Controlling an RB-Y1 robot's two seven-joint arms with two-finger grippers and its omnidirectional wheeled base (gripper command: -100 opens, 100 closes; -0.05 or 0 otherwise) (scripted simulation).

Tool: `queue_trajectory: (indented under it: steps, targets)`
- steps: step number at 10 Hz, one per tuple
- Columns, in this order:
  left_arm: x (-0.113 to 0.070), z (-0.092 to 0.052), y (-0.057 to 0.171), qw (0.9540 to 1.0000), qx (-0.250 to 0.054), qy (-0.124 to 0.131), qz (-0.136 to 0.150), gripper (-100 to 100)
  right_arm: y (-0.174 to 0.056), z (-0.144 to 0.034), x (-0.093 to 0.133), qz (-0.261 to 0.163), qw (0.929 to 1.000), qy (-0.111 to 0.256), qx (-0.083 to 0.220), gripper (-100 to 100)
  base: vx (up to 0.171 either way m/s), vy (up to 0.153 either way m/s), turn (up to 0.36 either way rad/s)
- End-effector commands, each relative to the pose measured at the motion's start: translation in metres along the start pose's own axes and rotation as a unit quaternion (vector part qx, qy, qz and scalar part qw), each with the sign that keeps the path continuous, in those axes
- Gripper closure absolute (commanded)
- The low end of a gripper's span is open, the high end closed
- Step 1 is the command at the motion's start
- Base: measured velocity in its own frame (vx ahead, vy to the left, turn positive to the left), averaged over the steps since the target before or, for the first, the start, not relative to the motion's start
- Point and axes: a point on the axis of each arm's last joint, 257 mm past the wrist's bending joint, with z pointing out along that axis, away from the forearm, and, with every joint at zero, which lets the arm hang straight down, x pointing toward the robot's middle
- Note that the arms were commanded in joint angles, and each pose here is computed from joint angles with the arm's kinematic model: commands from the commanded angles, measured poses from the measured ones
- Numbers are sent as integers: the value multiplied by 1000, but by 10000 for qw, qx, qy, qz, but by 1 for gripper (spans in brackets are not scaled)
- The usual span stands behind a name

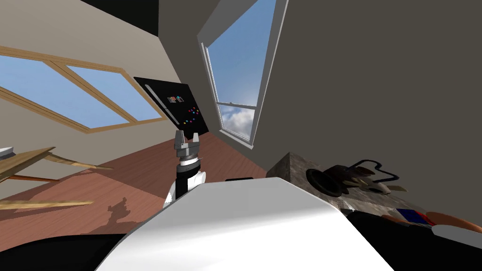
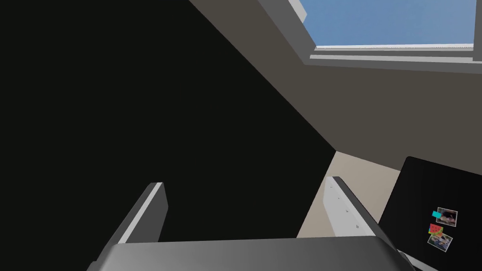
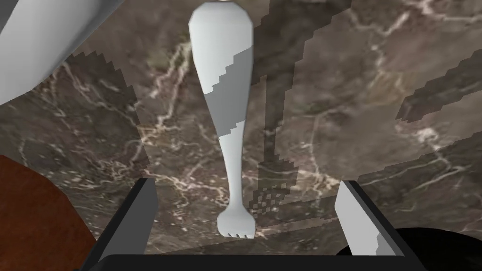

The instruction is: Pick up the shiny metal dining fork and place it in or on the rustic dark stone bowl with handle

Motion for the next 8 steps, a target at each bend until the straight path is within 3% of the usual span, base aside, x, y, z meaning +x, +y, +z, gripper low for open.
queue_trajectory:
  steps: [1, 2, 3, 8]
  targets:
    - [0, 0, 0, 10000, 0, 0, 0, 0, 0, 0, 0, 0, 10000, 0, 0, -100, 16, -36, 13]
    - [0, 0, 0, 10000, 0, 0, 0, 0, 0, 0, 1, 6, 10000, 3, 5, 0, 3, -8, 1]
    - [0, 0, 0, 10000, 0, 0, -1, 0, -7, 3, 8, 119, 9999, 10, 38, -100, -15, -1, 168]
    - [0, 0, 0, 10000, 1, 0, -1, 0, -23, 12, 30, 395, 9991, 45, 111, -100, -26, -4, 123]
